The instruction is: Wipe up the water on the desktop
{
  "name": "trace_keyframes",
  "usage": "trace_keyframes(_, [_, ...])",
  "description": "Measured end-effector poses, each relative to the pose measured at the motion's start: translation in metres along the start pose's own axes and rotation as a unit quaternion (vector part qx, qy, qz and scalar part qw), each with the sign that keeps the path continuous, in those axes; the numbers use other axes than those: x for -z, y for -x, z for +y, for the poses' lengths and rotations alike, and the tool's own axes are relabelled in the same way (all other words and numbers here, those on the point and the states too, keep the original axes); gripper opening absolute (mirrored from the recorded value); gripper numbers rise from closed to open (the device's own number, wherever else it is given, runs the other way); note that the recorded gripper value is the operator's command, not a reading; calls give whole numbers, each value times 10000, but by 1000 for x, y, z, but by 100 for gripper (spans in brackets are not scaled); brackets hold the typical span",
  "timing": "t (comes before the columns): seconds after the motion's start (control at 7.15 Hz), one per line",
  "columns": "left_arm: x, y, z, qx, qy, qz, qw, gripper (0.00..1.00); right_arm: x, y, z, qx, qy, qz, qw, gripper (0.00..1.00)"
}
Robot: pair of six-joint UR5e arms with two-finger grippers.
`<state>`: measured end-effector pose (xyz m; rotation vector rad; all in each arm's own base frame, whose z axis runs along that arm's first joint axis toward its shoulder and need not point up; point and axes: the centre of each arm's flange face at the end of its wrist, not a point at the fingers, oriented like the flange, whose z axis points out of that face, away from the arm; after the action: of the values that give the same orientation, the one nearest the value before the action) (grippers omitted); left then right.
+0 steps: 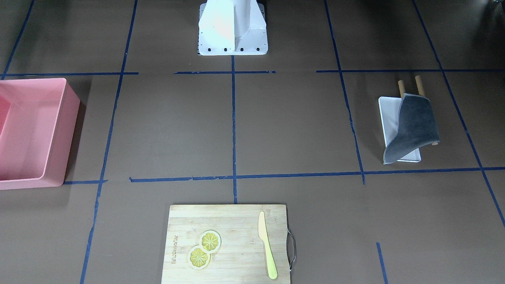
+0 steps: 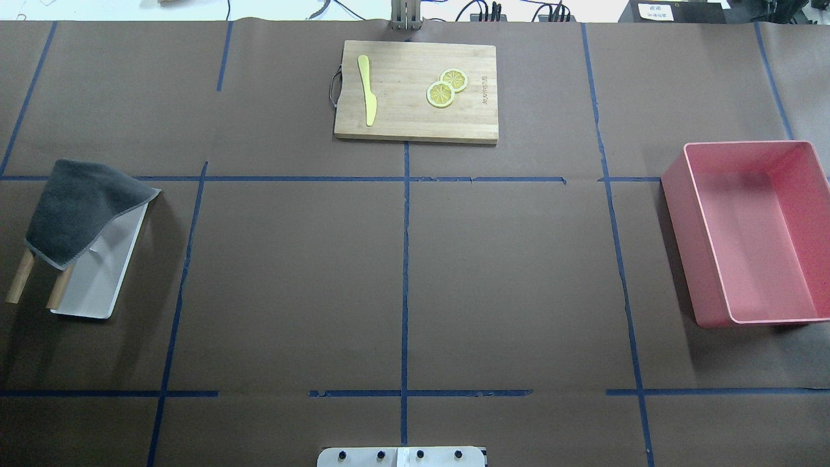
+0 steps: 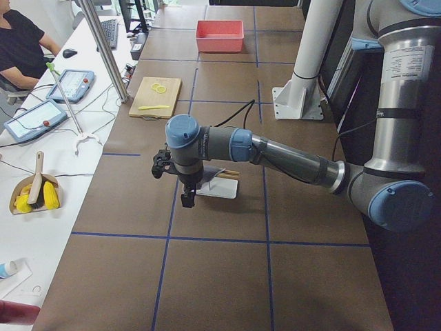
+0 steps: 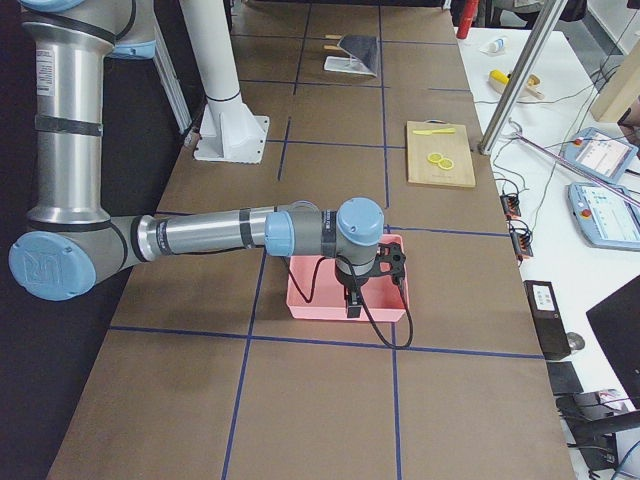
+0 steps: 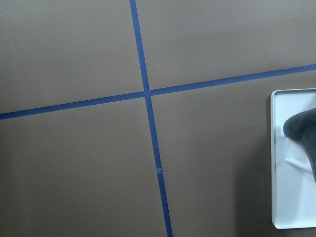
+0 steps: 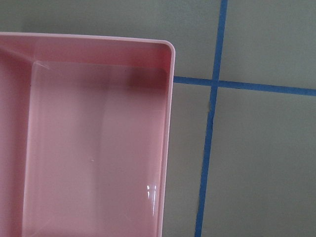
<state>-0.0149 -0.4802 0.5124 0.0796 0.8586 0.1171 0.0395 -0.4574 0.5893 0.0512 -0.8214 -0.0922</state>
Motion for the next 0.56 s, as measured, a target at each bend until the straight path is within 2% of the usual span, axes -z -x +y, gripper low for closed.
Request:
trace_keyframes(0.14, [-18, -23, -5, -48, 116, 60, 9999, 100, 0, 0, 0, -3, -2, -15, 10000, 100])
trace_keyframes(0.56, [-74, -79, -16, -114, 243, 165, 9995, 99, -2, 7, -1, 29, 19, -196, 9998, 100])
